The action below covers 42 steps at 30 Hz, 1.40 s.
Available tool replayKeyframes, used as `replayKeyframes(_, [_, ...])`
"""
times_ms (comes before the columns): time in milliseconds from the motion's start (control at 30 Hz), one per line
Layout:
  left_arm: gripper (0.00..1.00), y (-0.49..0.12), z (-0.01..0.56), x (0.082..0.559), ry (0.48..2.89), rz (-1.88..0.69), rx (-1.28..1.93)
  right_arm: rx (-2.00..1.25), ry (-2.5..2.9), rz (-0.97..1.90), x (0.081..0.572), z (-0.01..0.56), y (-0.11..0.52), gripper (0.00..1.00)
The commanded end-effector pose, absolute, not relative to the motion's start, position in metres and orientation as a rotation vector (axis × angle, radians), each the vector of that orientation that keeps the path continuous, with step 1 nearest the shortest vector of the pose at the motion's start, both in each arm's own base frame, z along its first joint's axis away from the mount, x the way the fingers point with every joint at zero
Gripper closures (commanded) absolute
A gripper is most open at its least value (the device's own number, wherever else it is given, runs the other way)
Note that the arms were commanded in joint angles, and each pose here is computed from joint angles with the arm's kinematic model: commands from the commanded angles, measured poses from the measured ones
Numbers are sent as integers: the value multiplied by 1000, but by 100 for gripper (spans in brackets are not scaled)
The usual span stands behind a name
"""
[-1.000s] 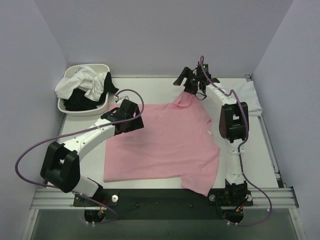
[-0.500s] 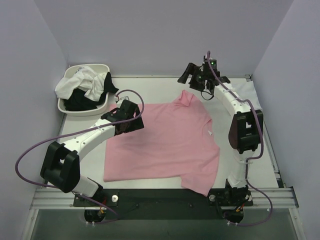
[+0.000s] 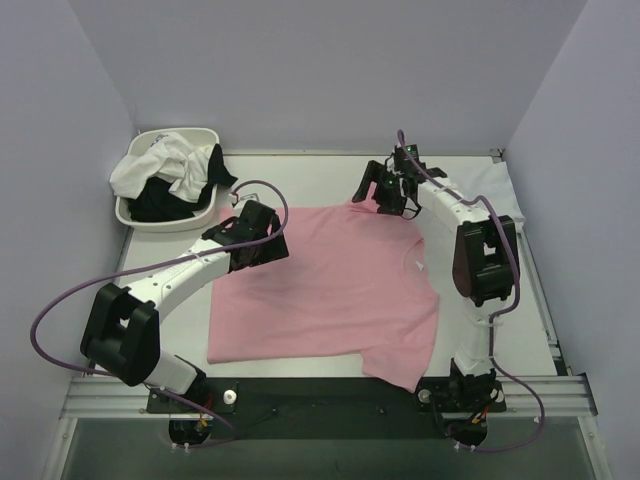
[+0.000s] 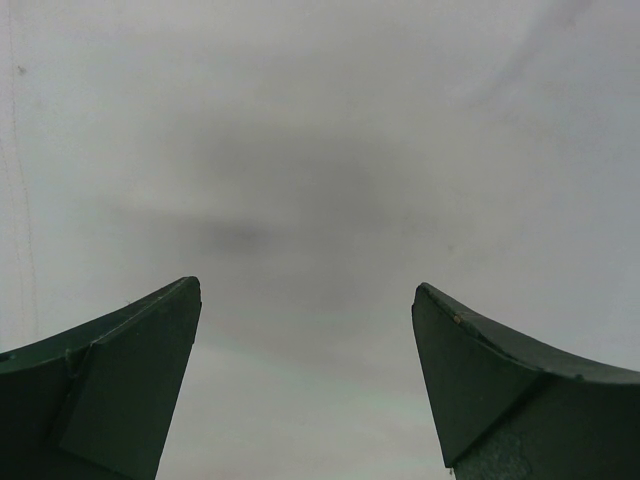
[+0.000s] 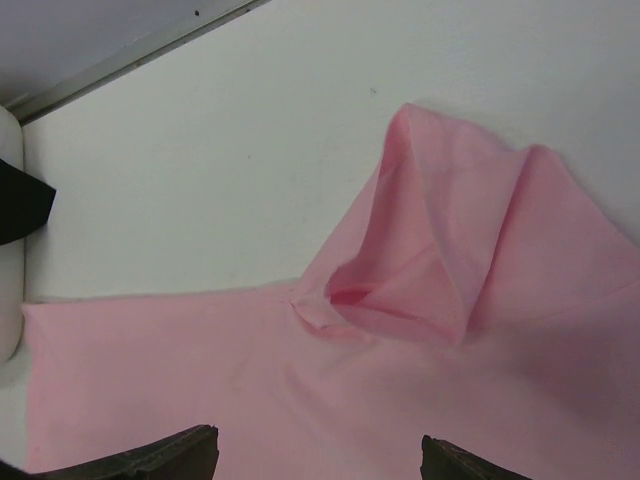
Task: Fold and stack the t-shirts
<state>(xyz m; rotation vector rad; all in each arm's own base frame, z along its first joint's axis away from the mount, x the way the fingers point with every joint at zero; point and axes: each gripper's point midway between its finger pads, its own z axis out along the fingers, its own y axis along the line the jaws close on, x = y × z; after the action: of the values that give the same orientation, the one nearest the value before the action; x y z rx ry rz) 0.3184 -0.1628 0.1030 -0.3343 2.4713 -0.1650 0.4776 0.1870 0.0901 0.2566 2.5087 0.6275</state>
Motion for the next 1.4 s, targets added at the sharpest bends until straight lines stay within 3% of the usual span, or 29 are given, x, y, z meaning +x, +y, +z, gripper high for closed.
replayKeyframes(0, [4,-170,118,326,2416,-221,-321,239,2534,601,473,84,196,19])
replayKeyframes(333, [4,-169,118,324,2419,-220,-320,274,2587,515,478,49,190,19])
replayKeyframes(1367, [4,-171,108,324,2440,-210,-323,325,2552,452,513,49,167,19])
